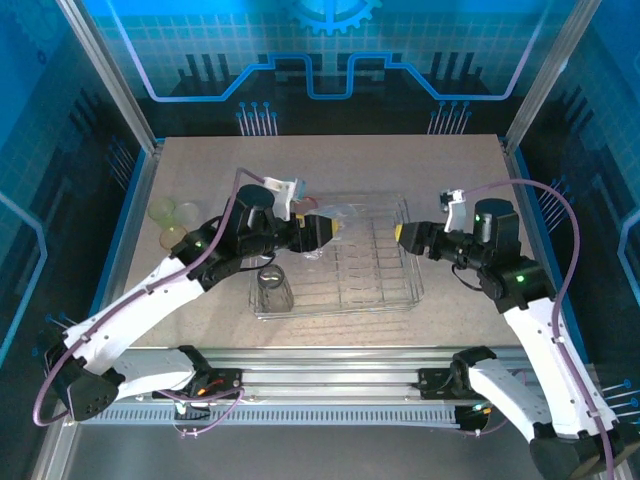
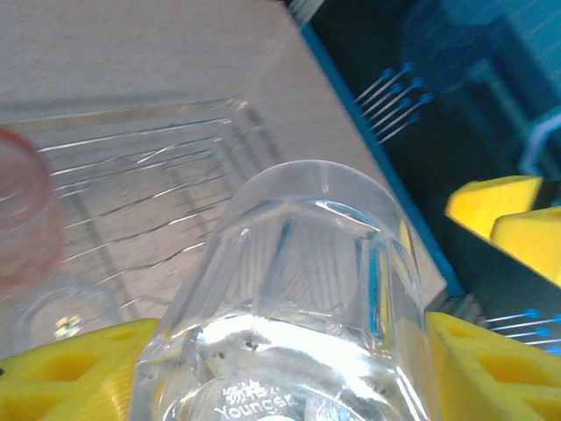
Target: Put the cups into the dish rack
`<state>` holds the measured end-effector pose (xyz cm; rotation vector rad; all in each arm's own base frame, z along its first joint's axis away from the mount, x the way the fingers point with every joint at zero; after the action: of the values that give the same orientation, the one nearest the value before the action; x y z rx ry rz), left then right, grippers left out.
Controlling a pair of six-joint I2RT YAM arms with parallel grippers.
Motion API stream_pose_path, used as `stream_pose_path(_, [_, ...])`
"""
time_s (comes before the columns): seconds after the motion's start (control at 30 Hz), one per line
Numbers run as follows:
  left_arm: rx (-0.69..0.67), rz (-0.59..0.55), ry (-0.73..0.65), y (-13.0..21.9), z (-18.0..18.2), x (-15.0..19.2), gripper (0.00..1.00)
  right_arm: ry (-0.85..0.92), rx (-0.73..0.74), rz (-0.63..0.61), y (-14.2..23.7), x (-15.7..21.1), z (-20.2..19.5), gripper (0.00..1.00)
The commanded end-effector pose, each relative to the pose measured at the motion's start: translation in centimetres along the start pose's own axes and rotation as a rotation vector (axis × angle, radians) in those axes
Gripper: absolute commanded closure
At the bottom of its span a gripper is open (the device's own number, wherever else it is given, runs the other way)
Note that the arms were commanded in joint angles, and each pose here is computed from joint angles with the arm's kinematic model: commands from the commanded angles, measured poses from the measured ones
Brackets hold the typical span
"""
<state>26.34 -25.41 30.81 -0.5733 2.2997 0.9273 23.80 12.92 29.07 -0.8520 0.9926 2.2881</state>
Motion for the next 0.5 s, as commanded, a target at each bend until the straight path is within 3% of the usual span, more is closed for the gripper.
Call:
stream_pose_path(0.0, [-0.2, 0.082, -0.034, 1.2, 2.6, 1.4, 0.82, 0.032, 0.162, 0.009, 1.4, 1.2, -2.7, 0.4])
stream_pose_path(0.17, [-0.327, 0.2, -0.032, 0.8, 4.1, 3.5, 0.83, 0.056, 0.264, -0.033, 3.0, 1.9, -4.4, 0.39])
stream_pose_path(0.47, [-0.433, 0.378, -0.115, -2.2, 4.4, 7.6, 0.84, 0.063, 0.356, -0.042, 4.5, 3.4, -6.5, 0.38])
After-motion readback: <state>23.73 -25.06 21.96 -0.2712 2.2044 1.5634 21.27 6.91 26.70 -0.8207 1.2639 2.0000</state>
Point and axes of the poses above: each hand's point on the last joint's axis, 136 mm out from that joint toward the fingers, its own y axis back along the fingers, its own z axis along the line the jaws close on, x = y × z, the point moved 1 cm from there along y, back along the fingers, and after that the axes turned 3 degrees about y, right-handed, at the moved point
